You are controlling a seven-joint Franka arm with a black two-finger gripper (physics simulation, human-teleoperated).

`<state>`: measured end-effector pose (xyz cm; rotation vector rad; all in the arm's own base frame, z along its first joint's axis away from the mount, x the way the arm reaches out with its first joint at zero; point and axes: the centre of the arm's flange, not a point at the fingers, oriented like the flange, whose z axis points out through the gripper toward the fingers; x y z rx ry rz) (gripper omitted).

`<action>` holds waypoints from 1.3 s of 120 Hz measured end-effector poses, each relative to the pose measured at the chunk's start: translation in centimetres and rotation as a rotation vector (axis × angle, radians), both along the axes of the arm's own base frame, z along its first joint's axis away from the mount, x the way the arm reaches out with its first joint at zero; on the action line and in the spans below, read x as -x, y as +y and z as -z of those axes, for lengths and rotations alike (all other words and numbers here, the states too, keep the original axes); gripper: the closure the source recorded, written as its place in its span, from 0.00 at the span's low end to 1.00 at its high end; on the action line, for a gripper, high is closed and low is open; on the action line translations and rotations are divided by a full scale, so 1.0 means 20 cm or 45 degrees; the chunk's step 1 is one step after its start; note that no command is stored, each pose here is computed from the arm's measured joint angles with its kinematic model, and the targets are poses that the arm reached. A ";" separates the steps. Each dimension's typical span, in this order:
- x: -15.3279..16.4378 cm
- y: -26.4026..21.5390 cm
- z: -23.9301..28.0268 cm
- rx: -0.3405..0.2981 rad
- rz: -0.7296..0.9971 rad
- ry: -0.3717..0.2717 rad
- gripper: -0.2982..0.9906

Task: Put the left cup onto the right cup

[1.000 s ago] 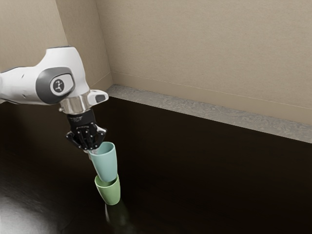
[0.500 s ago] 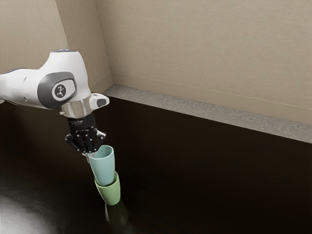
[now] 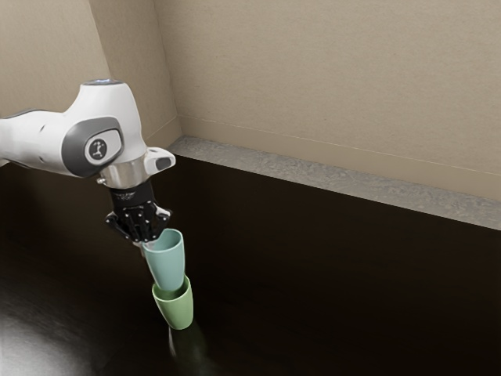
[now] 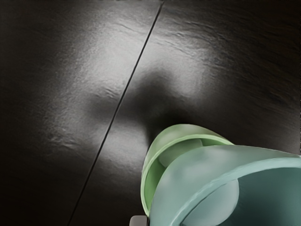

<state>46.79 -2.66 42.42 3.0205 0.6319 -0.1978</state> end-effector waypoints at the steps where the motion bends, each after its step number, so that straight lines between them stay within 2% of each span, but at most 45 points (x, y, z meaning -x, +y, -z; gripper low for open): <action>1: 0.00 0.00 0.00 0.000 0.000 -0.001 0.84; 48: -0.01 0.02 0.05 0.006 -0.028 -0.017 0.84; 130: 0.05 0.02 0.11 0.023 -0.052 0.013 0.84; 132: 0.05 0.02 0.11 0.024 -0.052 0.013 0.83; 156: 0.05 0.02 0.11 0.031 -0.049 0.011 0.50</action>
